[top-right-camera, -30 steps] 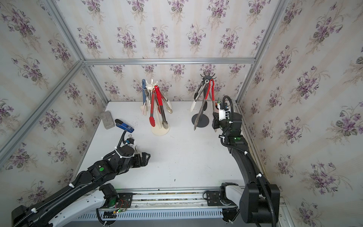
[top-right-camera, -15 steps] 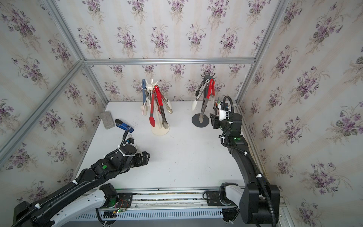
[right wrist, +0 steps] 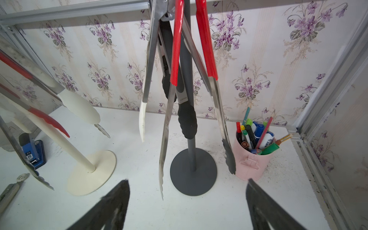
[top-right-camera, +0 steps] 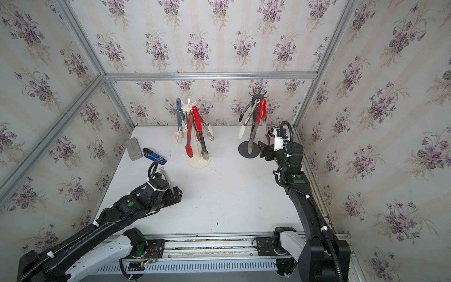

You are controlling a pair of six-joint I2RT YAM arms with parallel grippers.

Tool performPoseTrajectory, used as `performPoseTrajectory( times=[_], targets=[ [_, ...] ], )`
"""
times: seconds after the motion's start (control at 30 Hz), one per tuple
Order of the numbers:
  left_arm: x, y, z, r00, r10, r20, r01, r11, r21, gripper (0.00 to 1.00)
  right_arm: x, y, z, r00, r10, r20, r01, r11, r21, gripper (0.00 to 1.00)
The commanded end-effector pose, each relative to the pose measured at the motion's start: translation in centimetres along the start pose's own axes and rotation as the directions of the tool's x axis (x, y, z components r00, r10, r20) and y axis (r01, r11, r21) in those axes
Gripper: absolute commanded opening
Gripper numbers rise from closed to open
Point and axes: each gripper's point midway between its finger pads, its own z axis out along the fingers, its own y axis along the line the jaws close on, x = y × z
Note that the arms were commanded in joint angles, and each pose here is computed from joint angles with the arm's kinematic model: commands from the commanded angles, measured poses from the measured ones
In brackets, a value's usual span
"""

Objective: Hang food tongs on kitchen utensil racks
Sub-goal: Hang the food tongs on the rack, then pick up the food tongs from the center of the board.

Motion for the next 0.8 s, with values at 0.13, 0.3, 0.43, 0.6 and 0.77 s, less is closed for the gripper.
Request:
performPoseTrajectory(
  times=[0.13, 0.3, 0.43, 0.6, 0.77],
  targets=[
    [1.0, 2.9, 0.8, 0.994, -0.096, -0.058, 0.087, 0.988, -0.127, 0.99, 0.4, 0.9, -0.4, 1.0, 0.006, -0.011, -0.006, 0.999, -0.042, 0.92],
    [1.4, 4.2, 1.5, 0.986, -0.127, -0.109, 0.102, 0.973, -0.209, 0.99, 0.9, 1.3, -0.6, 1.0, 0.014, -0.024, -0.016, 0.998, -0.065, 0.92],
    [1.6, 4.8, 1.8, 0.981, -0.128, -0.143, 0.088, 0.962, -0.258, 0.98, 1.2, 1.6, -0.6, 0.999, 0.02, -0.031, -0.023, 0.996, -0.085, 0.92],
    [1.6, 5.4, 2.2, 0.978, -0.128, -0.167, 0.073, 0.951, -0.302, 0.93, 1.4, 1.9, -0.6, 0.999, 0.027, -0.035, -0.031, 0.994, -0.101, 0.93],
    [1.8, 5.9, 2.6, 0.973, -0.126, -0.191, 0.057, 0.942, -0.332, 0.85, 1.8, 2.3, -0.7, 0.999, 0.03, -0.044, -0.035, 0.992, -0.118, 0.93]
  ],
)
